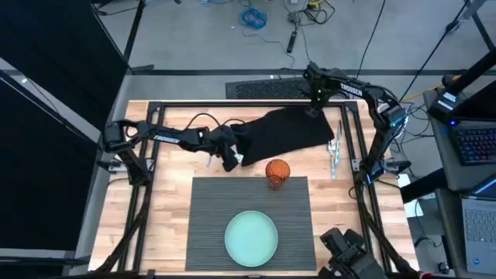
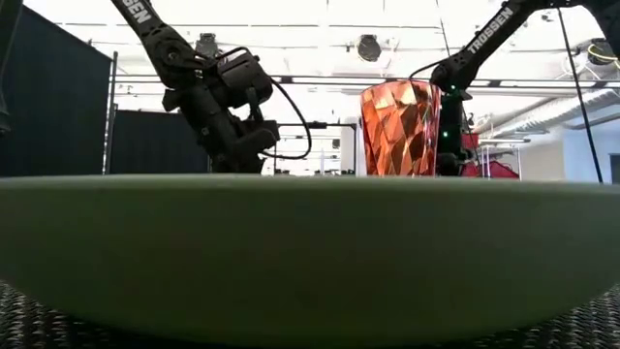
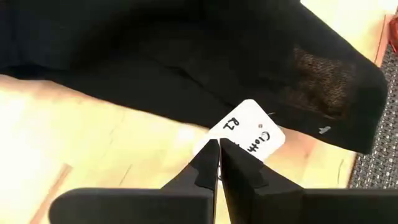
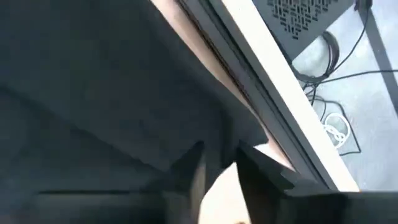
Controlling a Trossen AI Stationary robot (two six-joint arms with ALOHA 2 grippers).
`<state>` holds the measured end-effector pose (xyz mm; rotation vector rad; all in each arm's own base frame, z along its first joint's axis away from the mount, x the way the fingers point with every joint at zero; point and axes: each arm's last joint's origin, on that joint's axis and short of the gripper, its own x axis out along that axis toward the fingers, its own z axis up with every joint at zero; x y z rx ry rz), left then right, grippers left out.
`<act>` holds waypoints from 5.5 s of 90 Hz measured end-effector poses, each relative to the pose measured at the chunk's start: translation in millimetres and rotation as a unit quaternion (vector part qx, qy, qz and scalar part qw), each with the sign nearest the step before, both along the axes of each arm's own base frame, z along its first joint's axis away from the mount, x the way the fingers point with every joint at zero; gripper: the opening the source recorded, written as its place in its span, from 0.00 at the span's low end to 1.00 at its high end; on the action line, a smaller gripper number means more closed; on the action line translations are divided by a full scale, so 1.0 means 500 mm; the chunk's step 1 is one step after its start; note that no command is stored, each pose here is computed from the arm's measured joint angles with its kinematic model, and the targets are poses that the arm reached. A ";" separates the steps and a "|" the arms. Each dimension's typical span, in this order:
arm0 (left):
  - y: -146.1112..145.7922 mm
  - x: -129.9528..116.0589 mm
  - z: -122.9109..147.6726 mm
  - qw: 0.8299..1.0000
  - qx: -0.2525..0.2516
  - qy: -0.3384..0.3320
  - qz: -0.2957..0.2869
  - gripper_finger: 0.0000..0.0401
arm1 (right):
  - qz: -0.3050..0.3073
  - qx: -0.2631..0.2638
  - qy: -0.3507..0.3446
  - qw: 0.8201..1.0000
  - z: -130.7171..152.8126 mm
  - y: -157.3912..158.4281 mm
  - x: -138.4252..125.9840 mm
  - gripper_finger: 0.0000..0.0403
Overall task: Set table place
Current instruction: Fold the black napkin
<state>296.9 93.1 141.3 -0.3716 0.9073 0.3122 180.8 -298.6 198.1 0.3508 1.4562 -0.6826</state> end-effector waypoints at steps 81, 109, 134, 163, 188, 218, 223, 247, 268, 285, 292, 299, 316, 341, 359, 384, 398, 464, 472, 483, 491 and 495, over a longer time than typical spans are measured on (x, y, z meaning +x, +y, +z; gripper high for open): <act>0.018 0.008 0.010 0.996 0.023 -0.036 0.076 0.00 | 0.012 0.096 -0.165 0.981 0.033 0.100 0.117 0.53; 0.038 0.002 0.011 0.994 0.025 -0.038 0.104 0.00 | 0.015 0.127 -0.140 0.982 -0.045 0.114 0.174 0.53; 0.037 0.000 0.010 0.994 0.024 -0.033 0.103 0.00 | 0.040 0.166 -0.093 0.981 -0.119 0.144 0.217 0.53; 0.033 -0.007 0.003 0.996 0.018 -0.006 0.093 0.00 | 0.105 0.238 -0.101 0.960 -0.109 0.233 0.258 0.53; 0.033 -0.007 0.003 0.996 0.023 -0.005 0.085 0.00 | 0.087 0.179 -0.070 0.978 -0.108 0.214 0.250 0.53; 0.030 -0.002 0.006 0.997 0.023 -0.018 0.077 0.00 | 0.061 0.158 -0.089 0.982 -0.108 0.188 0.245 0.53; 0.026 0.009 0.013 0.997 0.019 -0.049 0.059 0.00 | 0.061 0.157 -0.089 0.982 -0.108 0.189 0.245 0.53; 0.006 0.050 0.029 0.992 0.018 -0.123 0.025 0.00 | 0.061 0.159 -0.090 0.981 -0.108 0.188 0.245 0.53; -0.012 0.059 -0.033 0.997 -0.017 -0.072 0.001 0.00 | 0.061 0.160 -0.091 0.981 -0.108 0.188 0.245 0.53; -0.021 0.064 -0.060 0.998 -0.029 -0.057 0.004 0.00 | 0.059 0.161 -0.092 0.981 -0.108 0.188 0.245 0.53; -0.026 0.068 -0.065 0.998 -0.036 -0.056 -0.001 0.00 | 0.059 0.161 -0.092 0.981 -0.108 0.188 0.245 0.53; -0.035 0.067 -0.067 0.998 -0.047 -0.048 -0.001 0.00 | 0.059 0.161 -0.091 0.981 -0.108 0.188 0.245 0.53; -0.063 0.054 -0.070 0.998 -0.068 0.004 -0.006 0.00 | 0.054 0.162 -0.091 0.981 -0.108 0.183 0.241 0.53; -0.087 0.036 -0.057 0.996 -0.071 0.047 0.005 0.00 | 0.037 0.166 -0.095 0.981 -0.108 0.163 0.226 0.53; -0.077 0.005 -0.022 0.994 0.003 0.081 0.066 0.00 | 0.050 0.184 -0.085 0.978 -0.108 0.164 0.217 0.53; -0.040 -0.014 0.029 0.992 0.029 0.046 0.111 0.00 | 0.085 0.231 -0.067 0.967 -0.109 0.180 0.206 0.53; -0.027 -0.012 0.038 0.992 0.034 0.024 0.119 0.00 | 0.088 0.233 -0.070 0.966 -0.109 0.181 0.208 0.53; 0.031 -0.013 0.051 0.988 0.047 -0.022 0.143 0.00 | 0.104 0.192 -0.127 0.968 0.033 0.232 0.187 0.53; 0.031 -0.013 0.051 0.988 0.047 -0.022 0.143 0.00 | 0.105 0.207 -0.109 0.967 0.024 0.242 0.180 0.53; 0.032 -0.010 0.054 0.988 0.048 -0.033 0.143 0.00 | 0.105 0.224 -0.090 0.965 -0.001 0.256 0.171 0.53; 0.037 -0.006 0.058 0.987 0.048 -0.051 0.143 0.00 | 0.100 0.233 -0.080 0.964 -0.020 0.267 0.164 0.53; 0.043 -0.006 0.060 0.988 0.039 -0.060 0.140 0.00 | 0.100 0.234 -0.078 0.964 -0.030 0.270 0.162 0.53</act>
